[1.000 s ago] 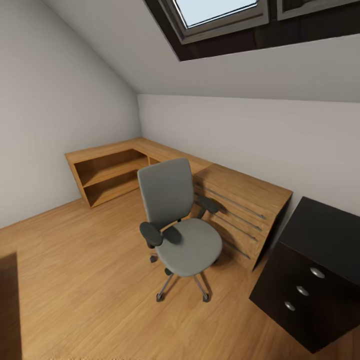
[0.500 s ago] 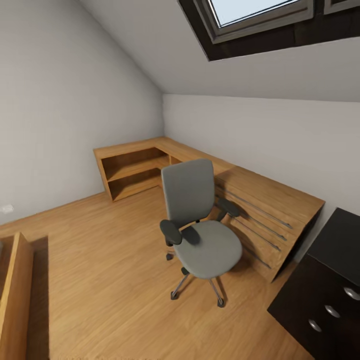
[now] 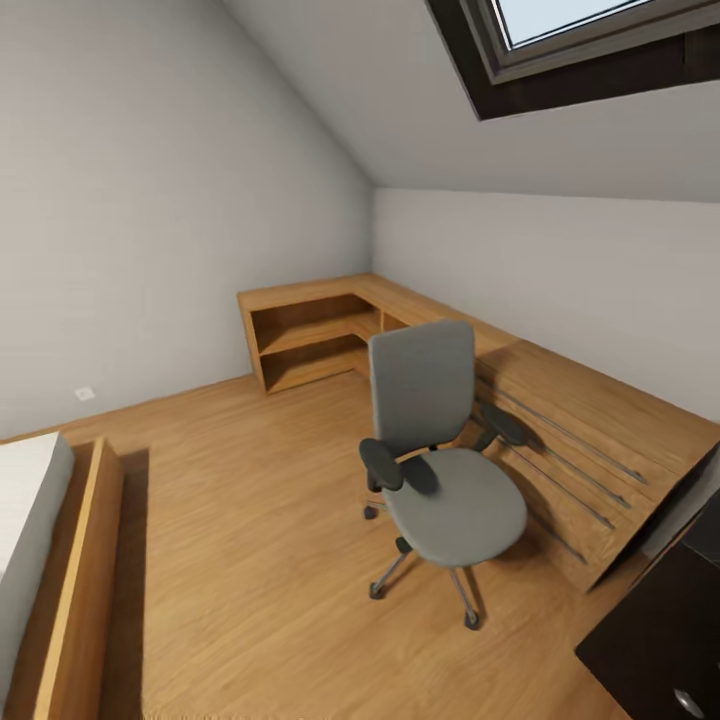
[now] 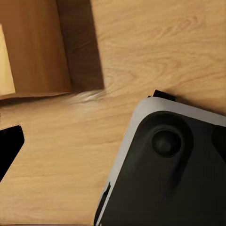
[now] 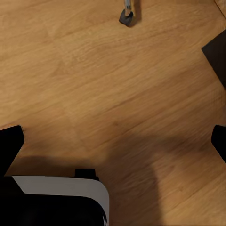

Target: In the bedroom, organize the workspace by keeping the computer under the desk, ensuring the monitor is on the desk, placing the keyboard on the desk next to the monitor, placing the mouse on the desk next to the keyboard, moving the folder from the swivel chair onto the desk next to the mouse, stacking the notebook on top of the folder with the pen on top of the notebook, and positioning the swivel chair next to the desk.

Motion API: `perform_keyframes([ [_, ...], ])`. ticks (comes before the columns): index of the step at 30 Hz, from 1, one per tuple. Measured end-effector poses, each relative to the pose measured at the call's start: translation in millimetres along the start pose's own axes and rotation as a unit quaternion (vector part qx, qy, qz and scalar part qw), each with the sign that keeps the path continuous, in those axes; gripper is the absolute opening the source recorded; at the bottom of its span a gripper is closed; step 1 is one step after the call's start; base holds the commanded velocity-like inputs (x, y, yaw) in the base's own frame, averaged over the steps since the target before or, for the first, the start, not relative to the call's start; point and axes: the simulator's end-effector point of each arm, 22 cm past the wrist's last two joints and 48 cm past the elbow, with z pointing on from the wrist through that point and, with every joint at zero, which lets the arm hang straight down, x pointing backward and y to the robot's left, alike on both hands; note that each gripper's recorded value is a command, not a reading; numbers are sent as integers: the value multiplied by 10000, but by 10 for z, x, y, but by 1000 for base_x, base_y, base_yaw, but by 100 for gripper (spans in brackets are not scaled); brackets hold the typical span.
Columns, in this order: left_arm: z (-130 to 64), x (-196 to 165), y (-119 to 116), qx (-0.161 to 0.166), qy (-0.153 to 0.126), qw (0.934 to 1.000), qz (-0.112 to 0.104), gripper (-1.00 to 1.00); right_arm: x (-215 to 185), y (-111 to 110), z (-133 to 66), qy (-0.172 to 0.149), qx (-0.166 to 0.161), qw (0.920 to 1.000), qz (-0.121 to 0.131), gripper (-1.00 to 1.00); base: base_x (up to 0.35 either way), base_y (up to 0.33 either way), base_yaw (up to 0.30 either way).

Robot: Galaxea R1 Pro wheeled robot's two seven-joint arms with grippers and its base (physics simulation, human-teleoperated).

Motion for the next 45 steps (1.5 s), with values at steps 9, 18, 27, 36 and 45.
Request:
perform_keyframes([
  [9, -1, 8, 3, -3, 9, 10000, 3, 100, 12, -9, 0, 20, 12, 10000, 9, 100, 0, 0, 279],
  [18, -1, 1, 1, -2, -11, 10000, 26, 100, -67, 9, 35, -58, 3, 10000, 66, 100, 0, 0, 279],
  [27, 12, -316, -409, 364, -211, 9990, -135, 100, -490, -133, 392, -68, 144, 9999, -8, 100, 0, 0, 279],
  [36, 50, -647, -1014, 846, 642, 9943, 69, 100, -1230, -222, 783, -391, 241, 9989, -3, 100, 0, 0, 253],
  [45, 83, -1267, -1351, 1070, 513, 9929, 21, 100, -1407, -221, 862, -491, 256, 9984, 72, 100, 0, 0, 223],
])
